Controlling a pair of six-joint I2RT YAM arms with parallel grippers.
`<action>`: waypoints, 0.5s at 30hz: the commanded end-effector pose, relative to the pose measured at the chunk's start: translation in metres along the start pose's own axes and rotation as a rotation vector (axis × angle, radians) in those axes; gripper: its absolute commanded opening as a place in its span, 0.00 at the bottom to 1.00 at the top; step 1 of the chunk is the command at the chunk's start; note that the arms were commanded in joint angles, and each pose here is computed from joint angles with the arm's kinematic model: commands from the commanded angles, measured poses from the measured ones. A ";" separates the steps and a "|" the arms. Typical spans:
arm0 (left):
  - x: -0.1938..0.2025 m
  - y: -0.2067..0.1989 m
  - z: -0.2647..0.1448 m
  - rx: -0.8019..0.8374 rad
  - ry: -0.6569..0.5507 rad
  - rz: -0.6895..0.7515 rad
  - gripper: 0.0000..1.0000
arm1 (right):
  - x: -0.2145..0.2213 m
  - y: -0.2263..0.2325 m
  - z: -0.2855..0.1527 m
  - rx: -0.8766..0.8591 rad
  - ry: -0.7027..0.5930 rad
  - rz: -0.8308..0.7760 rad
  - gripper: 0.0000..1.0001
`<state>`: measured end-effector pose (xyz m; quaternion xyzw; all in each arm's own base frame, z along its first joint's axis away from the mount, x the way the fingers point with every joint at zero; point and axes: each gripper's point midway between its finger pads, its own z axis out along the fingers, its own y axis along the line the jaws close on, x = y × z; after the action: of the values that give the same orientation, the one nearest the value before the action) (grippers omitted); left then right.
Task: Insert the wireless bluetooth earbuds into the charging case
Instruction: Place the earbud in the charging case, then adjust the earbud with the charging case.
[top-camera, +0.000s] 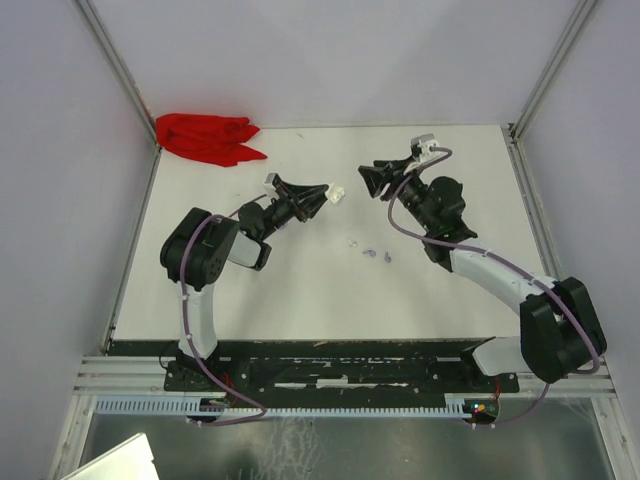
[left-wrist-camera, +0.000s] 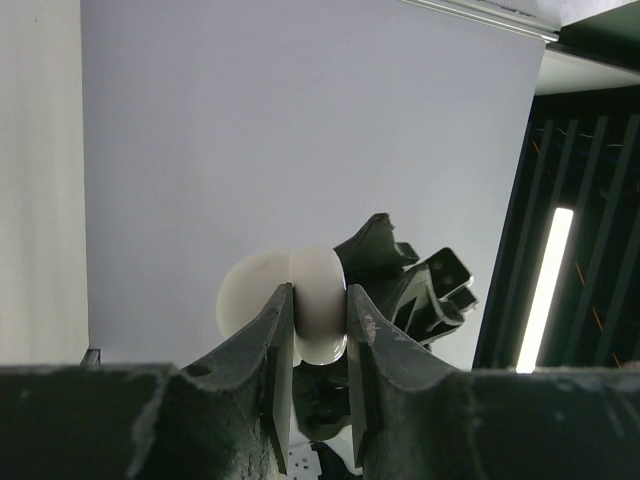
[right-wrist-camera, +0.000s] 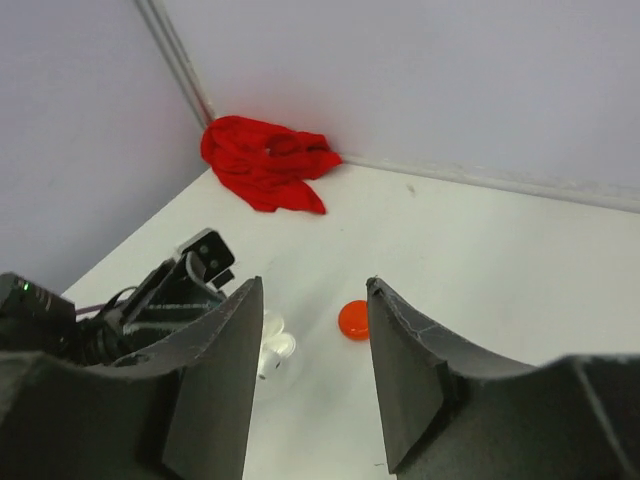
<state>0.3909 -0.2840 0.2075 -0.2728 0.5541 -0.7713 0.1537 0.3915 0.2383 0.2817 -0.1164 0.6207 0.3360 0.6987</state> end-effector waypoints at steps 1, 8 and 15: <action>0.010 -0.028 -0.006 0.152 0.036 0.136 0.03 | 0.025 -0.035 -0.025 0.256 0.372 -0.031 0.57; 0.004 -0.021 -0.004 0.146 0.015 0.139 0.03 | 0.063 -0.040 -0.043 0.326 0.647 -0.016 0.67; 0.005 -0.012 -0.003 0.126 0.010 0.138 0.03 | 0.100 -0.024 -0.041 0.327 0.816 -0.087 0.72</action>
<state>0.3984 -0.2830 0.1887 -0.2867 0.5611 -0.7588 0.1646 0.3830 0.2213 0.1759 -0.1239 0.8700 0.1653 0.4477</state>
